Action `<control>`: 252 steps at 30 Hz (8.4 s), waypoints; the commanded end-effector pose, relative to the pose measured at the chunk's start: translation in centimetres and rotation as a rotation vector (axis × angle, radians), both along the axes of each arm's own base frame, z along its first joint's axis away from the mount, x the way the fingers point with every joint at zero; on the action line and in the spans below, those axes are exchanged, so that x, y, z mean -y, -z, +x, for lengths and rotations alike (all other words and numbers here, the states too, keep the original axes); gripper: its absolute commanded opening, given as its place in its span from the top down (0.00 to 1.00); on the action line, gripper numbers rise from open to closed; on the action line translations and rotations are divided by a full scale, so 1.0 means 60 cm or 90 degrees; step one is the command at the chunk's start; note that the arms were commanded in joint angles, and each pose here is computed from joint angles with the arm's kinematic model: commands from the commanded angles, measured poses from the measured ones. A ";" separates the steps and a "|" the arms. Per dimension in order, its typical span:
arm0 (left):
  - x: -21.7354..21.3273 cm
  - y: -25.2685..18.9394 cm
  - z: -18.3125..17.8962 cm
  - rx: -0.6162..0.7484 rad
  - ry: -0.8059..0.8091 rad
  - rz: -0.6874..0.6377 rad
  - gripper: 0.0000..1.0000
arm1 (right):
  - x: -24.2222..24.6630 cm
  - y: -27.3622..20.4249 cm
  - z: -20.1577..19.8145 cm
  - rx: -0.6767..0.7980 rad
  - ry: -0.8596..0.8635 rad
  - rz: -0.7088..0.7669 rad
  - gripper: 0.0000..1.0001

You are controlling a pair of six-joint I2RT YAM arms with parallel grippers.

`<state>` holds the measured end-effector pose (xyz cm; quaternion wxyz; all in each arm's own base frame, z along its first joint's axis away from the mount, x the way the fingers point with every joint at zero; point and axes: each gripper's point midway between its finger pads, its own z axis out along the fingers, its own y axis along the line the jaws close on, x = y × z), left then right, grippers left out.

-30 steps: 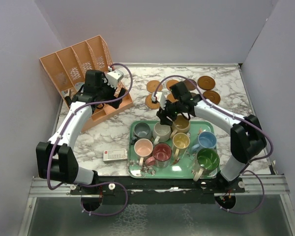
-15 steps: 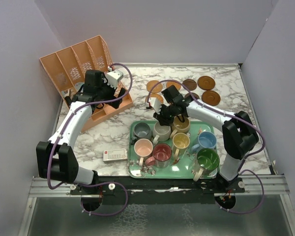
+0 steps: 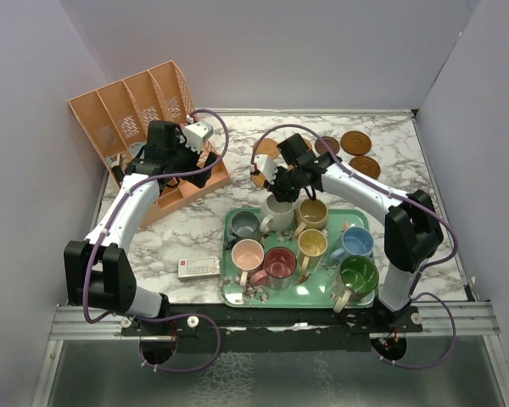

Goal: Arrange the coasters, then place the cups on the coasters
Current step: Pick up the cup from the tray, then place the cup on the coaster, then adjust the cup on the coaster.

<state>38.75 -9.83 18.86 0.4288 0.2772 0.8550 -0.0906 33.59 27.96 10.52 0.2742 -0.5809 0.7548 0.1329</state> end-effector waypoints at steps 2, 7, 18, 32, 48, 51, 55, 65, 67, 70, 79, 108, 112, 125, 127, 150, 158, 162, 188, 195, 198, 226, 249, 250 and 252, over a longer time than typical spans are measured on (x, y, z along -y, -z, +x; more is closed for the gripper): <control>0.007 -0.017 0.007 0.017 0.014 -0.015 0.02 | -0.011 -0.070 0.041 0.076 0.028 0.024 0.99; 0.008 -0.021 0.008 0.019 0.013 -0.017 0.02 | 0.013 -0.108 0.082 0.118 0.069 0.036 0.99; 0.012 -0.015 0.006 0.011 0.017 -0.025 0.02 | 0.140 -0.211 0.212 0.221 0.186 0.077 0.99; 0.014 -0.011 0.003 0.008 0.026 -0.026 0.02 | 0.362 -0.254 0.388 0.307 0.372 0.063 0.99; 0.015 -0.006 -0.003 0.009 0.032 -0.028 0.02 | 0.502 -0.192 0.515 0.342 0.481 0.003 0.99; 0.017 -0.005 -0.004 0.009 0.034 -0.029 0.02 | 0.518 -0.175 0.525 0.349 0.468 -0.015 0.99; 0.016 -0.002 -0.006 0.007 0.035 -0.029 0.02 | 0.530 -0.154 0.536 0.347 0.439 -0.021 0.99; 0.018 0.002 -0.007 0.003 0.040 -0.034 0.02 | 0.540 -0.139 0.562 0.369 0.352 -0.020 0.99; 0.017 0.004 -0.007 0.001 0.039 -0.035 0.02 | 0.538 -0.136 0.565 0.373 0.333 -0.025 0.99; 0.016 0.002 -0.007 0.004 0.039 -0.034 0.02 | 0.536 -0.129 0.568 0.375 0.311 -0.032 0.99; 0.015 0.004 -0.007 0.001 0.039 -0.035 0.02 | 0.520 -0.127 0.569 0.377 0.264 -0.023 0.99; 0.012 0.011 -0.012 -0.004 0.042 -0.038 0.02 | 0.528 -0.061 0.548 0.314 0.250 -0.063 0.99; 0.009 0.009 -0.012 -0.002 0.040 -0.039 0.02 | 0.531 -0.054 0.547 0.308 0.252 -0.069 0.99; 0.011 0.011 -0.013 -0.005 0.044 -0.044 0.02 | 0.541 -0.026 0.541 0.290 0.256 -0.095 0.99; 0.012 0.011 -0.014 -0.005 0.046 -0.045 0.02 | 0.543 -0.024 0.540 0.287 0.255 -0.099 0.99; 0.011 0.013 -0.015 -0.004 0.047 -0.044 0.02 | 0.545 0.001 0.537 0.266 0.257 -0.106 0.98; 0.010 0.014 -0.015 -0.005 0.045 -0.044 0.02 | 0.544 0.007 0.535 0.261 0.252 -0.107 0.94; 0.010 0.015 -0.016 -0.006 0.046 -0.043 0.02 | 0.546 0.015 0.535 0.259 0.255 -0.111 0.91; 0.009 0.019 -0.013 -0.010 0.046 -0.043 0.02 | 0.542 -0.009 0.553 0.293 0.276 -0.089 0.77; 0.010 0.017 -0.014 -0.008 0.046 -0.046 0.02 | 0.516 -0.090 0.548 0.314 0.302 -0.008 0.70; 0.011 0.014 -0.017 -0.006 0.048 -0.048 0.02 | 0.506 -0.120 0.536 0.313 0.315 0.023 0.67; 0.024 -0.001 -0.029 0.007 0.067 -0.078 0.02 | 0.431 -0.077 0.477 0.279 0.549 -0.041 0.28; 0.023 -0.001 -0.029 0.009 0.066 -0.076 0.02 | 0.441 -0.033 0.462 0.265 0.551 -0.131 0.28; 0.024 -0.001 -0.029 0.008 0.066 -0.077 0.02 | 0.442 -0.033 0.460 0.264 0.551 -0.134 0.28; 0.024 -0.002 -0.029 0.010 0.067 -0.076 0.02 | 0.443 -0.032 0.457 0.260 0.550 -0.137 0.28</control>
